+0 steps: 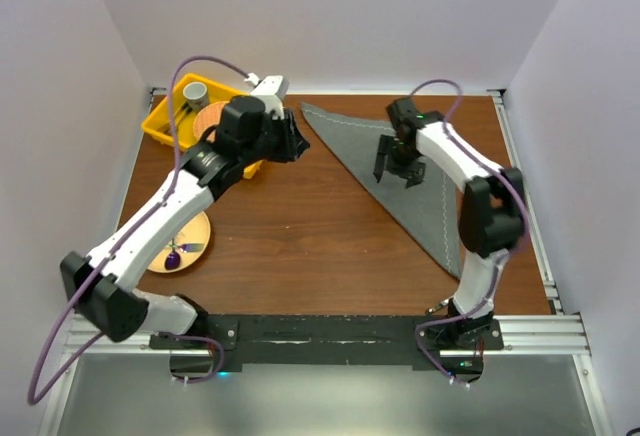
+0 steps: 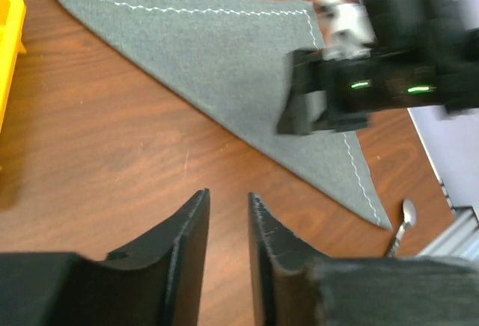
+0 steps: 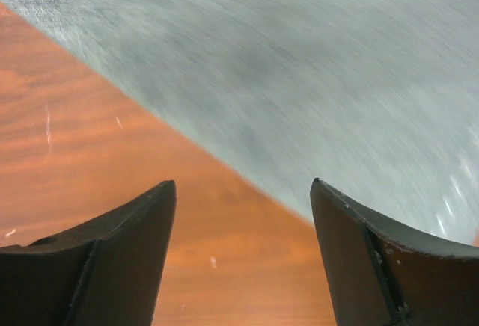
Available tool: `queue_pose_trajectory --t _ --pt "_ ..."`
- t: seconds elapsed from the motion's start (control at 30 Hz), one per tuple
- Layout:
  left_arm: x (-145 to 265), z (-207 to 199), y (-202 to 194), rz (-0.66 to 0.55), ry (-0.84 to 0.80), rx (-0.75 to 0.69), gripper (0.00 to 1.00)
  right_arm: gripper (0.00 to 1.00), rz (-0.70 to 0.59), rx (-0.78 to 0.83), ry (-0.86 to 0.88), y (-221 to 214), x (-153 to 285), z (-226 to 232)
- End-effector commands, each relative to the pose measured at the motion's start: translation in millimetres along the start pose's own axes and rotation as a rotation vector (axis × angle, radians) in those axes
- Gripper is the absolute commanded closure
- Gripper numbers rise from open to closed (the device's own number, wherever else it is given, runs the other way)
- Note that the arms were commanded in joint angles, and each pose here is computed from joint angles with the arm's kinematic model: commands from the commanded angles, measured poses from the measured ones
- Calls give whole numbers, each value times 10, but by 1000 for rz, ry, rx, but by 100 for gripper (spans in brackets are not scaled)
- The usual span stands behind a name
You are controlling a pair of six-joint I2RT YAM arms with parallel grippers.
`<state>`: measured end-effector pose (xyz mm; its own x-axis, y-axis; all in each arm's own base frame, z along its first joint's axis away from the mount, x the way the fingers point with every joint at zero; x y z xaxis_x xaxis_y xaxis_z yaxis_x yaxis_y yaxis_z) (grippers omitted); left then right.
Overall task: Fold the napkin, place the utensils inside, and roll it up
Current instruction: Fold the napkin, then grab a utensil with the right arm
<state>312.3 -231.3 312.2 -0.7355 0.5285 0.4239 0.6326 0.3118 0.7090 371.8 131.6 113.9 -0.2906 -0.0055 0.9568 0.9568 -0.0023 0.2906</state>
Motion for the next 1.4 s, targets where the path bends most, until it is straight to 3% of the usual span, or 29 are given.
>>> queue_pose_trajectory --t 0.0,0.17,0.23,0.37,0.53,0.7,0.77,0.8,0.87,1.0,1.2,1.37 --pt "252 -8 -145 35 -52 23 64 22 56 -346 -127 -619 668 -793" --pt "329 -81 -162 39 -110 0 55 21 122 -643 -154 -1524 739 -1228" --pt "353 -96 -131 29 -120 -10 53 21 79 -683 -168 -1698 840 -1280" --pt "415 -105 -117 2 -140 -24 49 14 178 -710 -289 -2248 795 -1400" --pt "407 -101 -118 -1 -146 -32 48 12 214 -712 -284 -2292 733 -1393" --pt "416 -109 -100 -1 -138 -31 48 10 271 -815 -360 -2308 556 -1485" --pt "430 -80 -86 -8 -117 -31 48 21 260 -823 -378 -2263 554 -1553" --pt "439 -67 -77 -11 -108 -31 48 38 262 -813 -402 -2259 546 -1598" --pt "455 -45 -52 -20 -88 -36 49 50 259 -776 -416 -2221 529 -1648" --pt "451 -15 20 -46 -72 -28 49 43 284 -773 -465 -2191 464 -1748" --pt "366 22 4 -34 -67 -4 50 29 226 -890 -553 -2156 519 -2093" --pt "357 -1 -38 2 -79 16 50 27 229 -1013 -512 -2122 376 -2213"
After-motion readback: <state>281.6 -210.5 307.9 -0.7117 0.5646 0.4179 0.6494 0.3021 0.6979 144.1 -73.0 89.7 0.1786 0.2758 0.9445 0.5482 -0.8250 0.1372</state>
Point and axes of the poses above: each gripper's point midway between its finger pads, its own x axis back along the fingers, its own z axis along the line the jaws close on, y = z × x, the point moved 4 cm from there along x, back along the fingers, and after that the axes turned 12 degrees about x, right-handed, at the moved point
